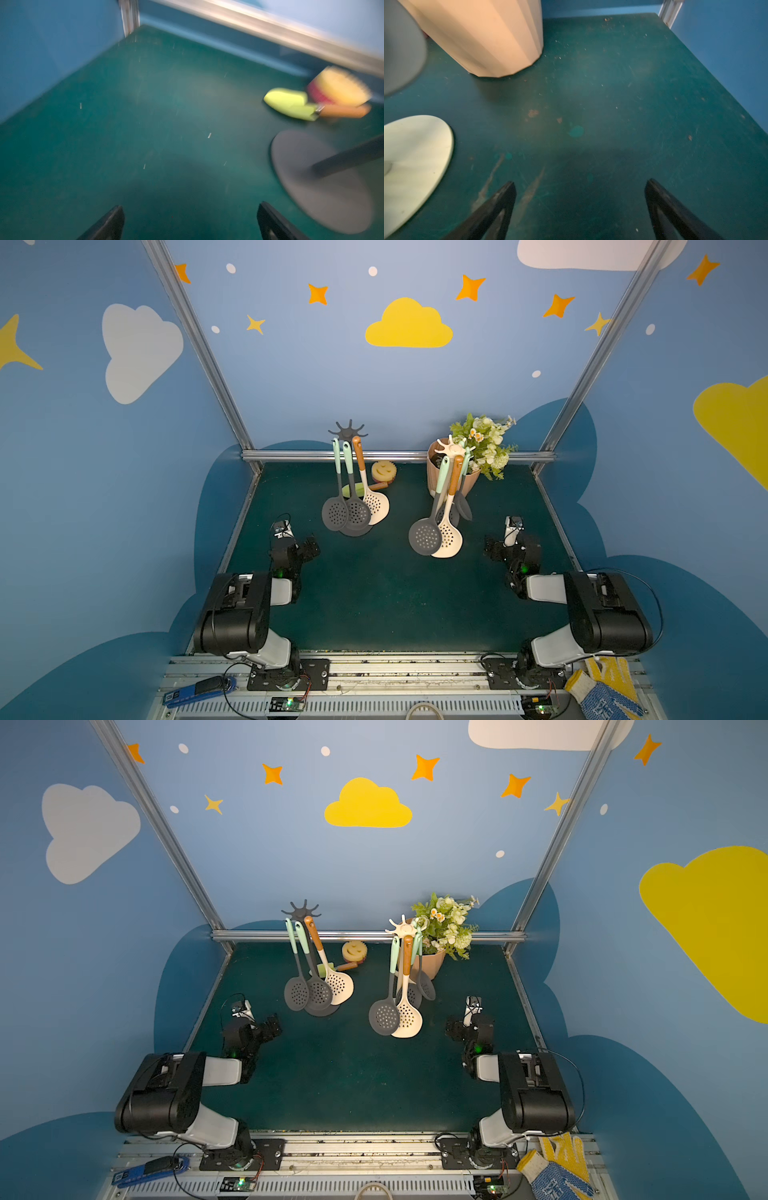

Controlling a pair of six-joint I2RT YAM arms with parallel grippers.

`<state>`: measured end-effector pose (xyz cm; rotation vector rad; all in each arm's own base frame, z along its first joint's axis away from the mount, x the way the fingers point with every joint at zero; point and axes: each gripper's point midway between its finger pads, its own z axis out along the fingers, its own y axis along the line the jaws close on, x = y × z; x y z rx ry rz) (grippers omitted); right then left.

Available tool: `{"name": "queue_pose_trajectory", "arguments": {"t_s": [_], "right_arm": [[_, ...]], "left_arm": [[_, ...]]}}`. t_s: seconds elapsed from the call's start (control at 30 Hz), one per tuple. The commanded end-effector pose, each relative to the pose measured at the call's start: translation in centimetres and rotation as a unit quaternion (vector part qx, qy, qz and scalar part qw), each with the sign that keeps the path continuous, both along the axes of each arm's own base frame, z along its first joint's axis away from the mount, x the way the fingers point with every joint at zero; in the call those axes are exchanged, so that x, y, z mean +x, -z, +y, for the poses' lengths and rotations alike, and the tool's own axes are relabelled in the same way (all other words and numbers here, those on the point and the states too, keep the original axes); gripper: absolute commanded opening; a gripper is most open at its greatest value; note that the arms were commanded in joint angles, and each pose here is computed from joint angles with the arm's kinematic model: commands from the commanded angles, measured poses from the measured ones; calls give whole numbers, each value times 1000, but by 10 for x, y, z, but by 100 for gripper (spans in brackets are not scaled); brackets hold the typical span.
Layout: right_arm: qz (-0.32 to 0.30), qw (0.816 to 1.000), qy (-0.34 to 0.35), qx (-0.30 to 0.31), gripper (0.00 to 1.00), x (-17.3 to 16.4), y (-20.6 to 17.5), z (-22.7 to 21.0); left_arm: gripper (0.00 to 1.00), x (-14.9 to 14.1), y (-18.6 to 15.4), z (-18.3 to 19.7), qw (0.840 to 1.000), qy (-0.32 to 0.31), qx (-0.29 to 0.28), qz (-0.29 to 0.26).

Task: Hang the skimmer on the kitchen utensil rack
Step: Reset both arms

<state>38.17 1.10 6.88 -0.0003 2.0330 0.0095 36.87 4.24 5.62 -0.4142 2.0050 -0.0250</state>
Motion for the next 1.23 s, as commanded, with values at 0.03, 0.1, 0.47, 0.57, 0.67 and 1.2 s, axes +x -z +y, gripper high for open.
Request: {"name": "queue_pose_trajectory", "arguments": {"t_s": [0.03,0.1,0.47,0.57,0.67,1.2], "right_arm": [[-36,999,-7,3,96,11,-21,1],[-34,999,-8,5,96,11,-21,0],[-35,999,-7,2,96,11,-21,1],[-34,999,-7,1,96,11,-20,1],[-35,999,-7,2,96,11,-21,1],[-35,999,-7,1,96,11,-21,1]], "left_arm": [[100,18,-26,5,999,-22,36,-30],[100,18,-24,4,999,-20,37,-17],[100,18,-25,5,999,-22,38,-20],[100,18,-25,5,999,-22,38,-20],[100,18,-25,5,999,-22,38,-21],[100,18,-27,2,999,-18,43,-22]]}}
